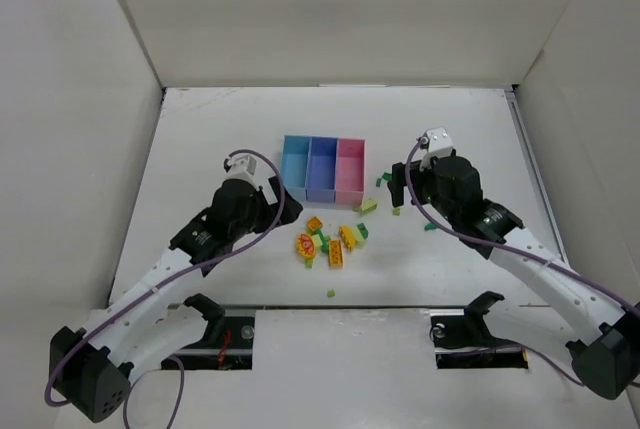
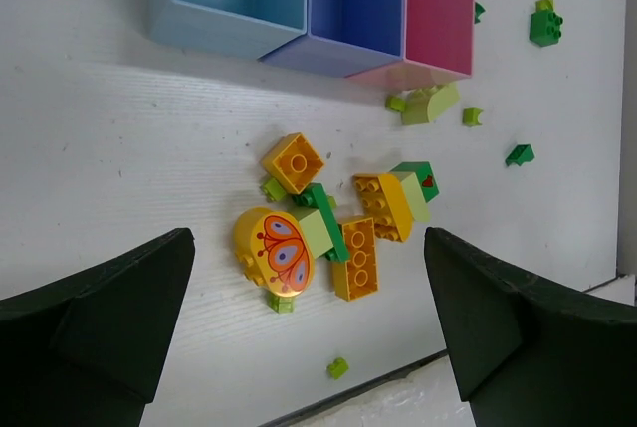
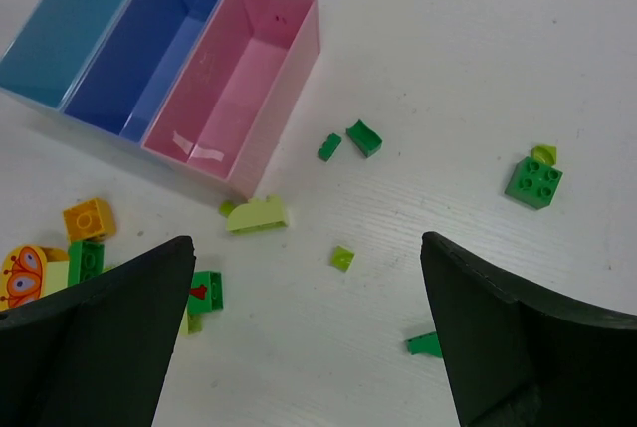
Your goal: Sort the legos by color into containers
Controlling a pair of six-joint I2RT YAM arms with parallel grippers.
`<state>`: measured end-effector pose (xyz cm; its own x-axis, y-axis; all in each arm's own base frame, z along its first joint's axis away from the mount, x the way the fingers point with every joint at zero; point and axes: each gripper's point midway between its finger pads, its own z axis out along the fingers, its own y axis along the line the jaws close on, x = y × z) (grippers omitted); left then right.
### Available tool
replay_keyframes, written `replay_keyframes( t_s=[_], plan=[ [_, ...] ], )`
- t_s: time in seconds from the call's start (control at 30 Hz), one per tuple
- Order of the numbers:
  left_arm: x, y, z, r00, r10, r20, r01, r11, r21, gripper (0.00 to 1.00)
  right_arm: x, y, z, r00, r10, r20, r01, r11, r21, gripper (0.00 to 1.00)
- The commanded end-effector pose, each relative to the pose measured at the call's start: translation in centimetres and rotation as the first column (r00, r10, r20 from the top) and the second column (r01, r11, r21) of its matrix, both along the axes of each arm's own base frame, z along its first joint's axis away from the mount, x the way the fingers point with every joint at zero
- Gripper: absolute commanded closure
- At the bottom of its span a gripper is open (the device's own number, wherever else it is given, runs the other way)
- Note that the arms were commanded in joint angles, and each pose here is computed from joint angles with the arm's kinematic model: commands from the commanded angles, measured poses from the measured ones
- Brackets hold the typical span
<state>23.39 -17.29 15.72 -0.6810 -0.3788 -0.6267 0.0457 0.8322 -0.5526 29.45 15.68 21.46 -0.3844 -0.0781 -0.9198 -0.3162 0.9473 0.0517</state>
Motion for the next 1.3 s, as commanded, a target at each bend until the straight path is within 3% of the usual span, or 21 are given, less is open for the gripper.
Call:
replay_keyframes(
  t_s=[0.0, 0.2, 0.4, 0.43, 0.5, 0.53, 0.57, 0.67, 0.9, 1.27],
  plan=[
    [-0.7, -0.4, -0.8, 0.999, -0.018, -0.027, 0.018, 1.000, -0.011, 0.00, 0.5, 0.3, 2.8, 0.998, -0.042, 0.042, 0.039, 0.997, 0.071, 0.00],
    [-2.6, 0.0, -4.2, 0.986, 0.019, -0.167, -0.022, 1.000, -0.015, 0.00, -0.1, 1.2, 2.2, 0.997, 0.056, 0.043, -0.057, 0.998, 0.018, 0.00],
    [-3.5, -0.1, -5.7, 0.951, 0.086, -0.297, -0.102, 0.994, -0.039, 0.00, -0.1, -0.2, 2.0, 0.999, -0.012, 0.047, 0.012, 1.000, 0.011, 0.00],
    [-4.0, -0.6, -5.8, 0.946, 0.066, -0.316, -0.086, 0.995, -0.049, 0.05, -0.4, -0.6, 1.9, 0.999, -0.027, 0.046, 0.026, 1.000, 0.015, 0.00],
    [-3.9, -2.9, -4.8, 0.974, -0.064, -0.219, 0.045, 0.995, -0.087, 0.19, -0.7, -0.9, 1.6, 0.998, -0.022, 0.058, 0.021, 1.000, 0.007, 0.00],
    [-3.8, -2.7, -4.8, 0.975, -0.053, -0.214, 0.036, 0.996, -0.079, 0.19, -0.6, -0.8, 1.8, 0.998, -0.022, 0.065, 0.021, 1.000, 0.012, 0.00],
    [-4.5, -3.5, -5.1, 0.976, -0.113, -0.188, 0.108, 0.993, -0.040, 0.12, -0.9, -0.7, 1.5, 0.997, 0.011, 0.070, -0.010, 1.000, -0.013, 0.00],
    [-4.5, -3.1, -6.2, 0.979, -0.090, -0.182, 0.110, 0.989, 0.100, 0.00, -1.2, -0.2, 1.5, 0.995, 0.069, 0.076, -0.066, 0.997, -0.040, 0.00],
    [-4.5, -1.7, -9.8, 0.957, -0.024, -0.288, 0.114, 0.947, 0.302, 0.00, -1.1, 0.0, 1.0, 0.994, 0.082, 0.069, -0.078, 0.996, -0.050, 0.00],
    [-4.4, -4.6, -10.3, 0.949, -0.148, -0.277, 0.245, 0.900, 0.361, 0.07, -0.8, 0.1, 0.6, 0.994, 0.085, 0.064, -0.080, 0.995, -0.063, 0.00]
  ],
)
